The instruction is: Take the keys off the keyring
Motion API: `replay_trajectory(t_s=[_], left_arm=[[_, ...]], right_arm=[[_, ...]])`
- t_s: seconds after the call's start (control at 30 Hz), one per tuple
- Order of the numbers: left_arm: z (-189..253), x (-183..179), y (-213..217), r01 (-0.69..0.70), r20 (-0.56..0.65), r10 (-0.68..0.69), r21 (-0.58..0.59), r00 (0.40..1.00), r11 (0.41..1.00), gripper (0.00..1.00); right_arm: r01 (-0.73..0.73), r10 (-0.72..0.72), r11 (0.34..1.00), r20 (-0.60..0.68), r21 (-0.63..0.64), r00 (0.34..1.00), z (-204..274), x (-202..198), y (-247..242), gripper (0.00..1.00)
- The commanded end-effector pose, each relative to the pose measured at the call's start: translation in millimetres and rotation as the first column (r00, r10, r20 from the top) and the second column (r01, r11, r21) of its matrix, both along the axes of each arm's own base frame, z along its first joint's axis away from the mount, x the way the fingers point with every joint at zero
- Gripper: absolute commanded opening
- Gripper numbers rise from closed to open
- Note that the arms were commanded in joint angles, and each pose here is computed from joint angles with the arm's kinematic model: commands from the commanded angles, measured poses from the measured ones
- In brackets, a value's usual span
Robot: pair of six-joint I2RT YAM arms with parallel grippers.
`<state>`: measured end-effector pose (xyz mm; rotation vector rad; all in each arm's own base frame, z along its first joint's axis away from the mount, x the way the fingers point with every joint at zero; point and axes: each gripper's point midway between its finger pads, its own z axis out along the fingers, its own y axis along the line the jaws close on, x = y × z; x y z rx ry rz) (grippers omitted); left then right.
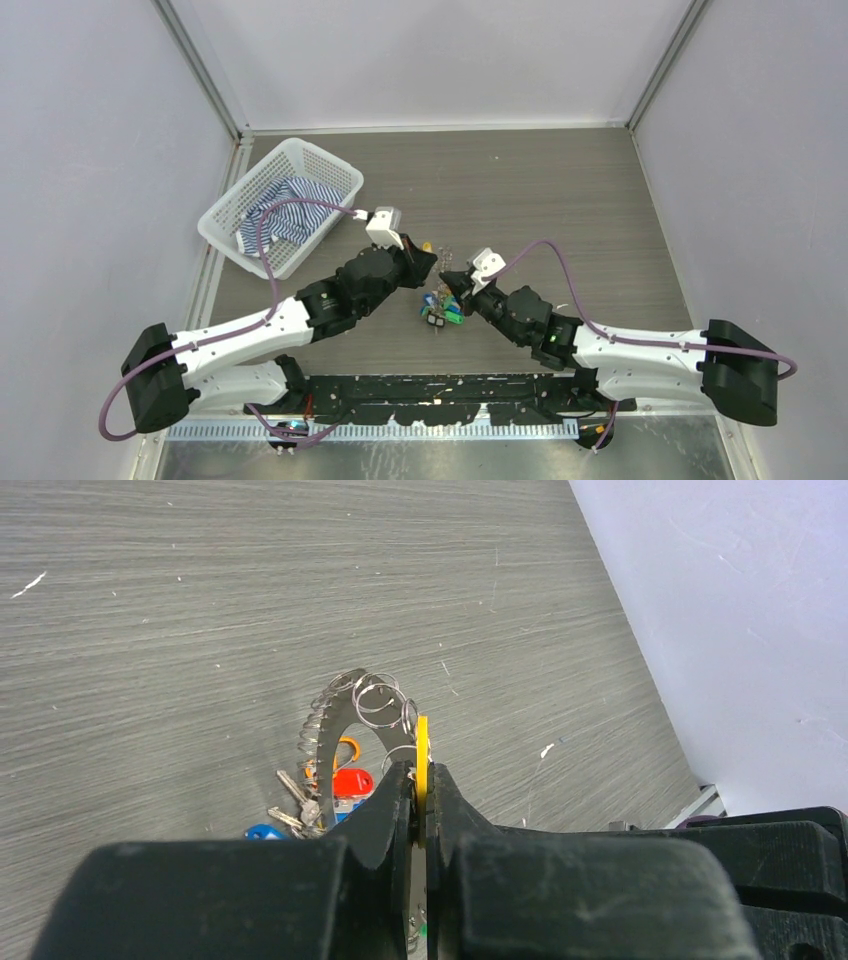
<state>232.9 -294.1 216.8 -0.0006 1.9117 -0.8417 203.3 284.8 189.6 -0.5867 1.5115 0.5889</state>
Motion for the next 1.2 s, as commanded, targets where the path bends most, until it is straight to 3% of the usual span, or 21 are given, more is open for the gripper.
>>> replay_trajectory(t_s=[0.0,0.2,0.43,0.73,1.03,1.17], left_arm=[[66.1,19.7,15.3,-0.097,0.162,0.119,-0.135,0.980,0.986,0.00],[43.5,24.1,30.9,-0.198,0.088,0.205,-0.085,0.975,0.977,0.01],[8.1,20.0,40.4,-0.285,-0.058,0.279,-0.126,0.958,0.950,0.01],[-2.5,21.9,45.8,-0.338,-0.093,0.325,-0.211,0.941,0.917,0.01],[-33.5,27.1,36.1,-0.380,-0.171,0.348,-0.217,0.922,0.899,0.00],[-30.1,28.4,35.3,-0.367,-0.142,0.342,-0.219,0.929,0.904,0.01]], right_arm=[[0.062,-0.062,0.997,-0.011,-0.043,0.998,-8.0,9.2,-5.3,0.01],[0.191,-0.191,0.981,0.008,0.026,0.982,4.8,20.6,-26.9,0.01],[0.286,-0.291,0.953,0.042,0.100,0.956,21.5,31.6,-39.8,0.01],[0.445,-0.434,0.873,-0.096,0.200,0.896,32.6,44.4,-51.4,0.01],[0.433,-0.416,0.856,-0.121,0.282,0.901,33.0,42.3,-51.4,0.01],[0.400,-0.378,0.870,-0.130,0.289,0.916,23.0,35.6,-53.3,0.01]])
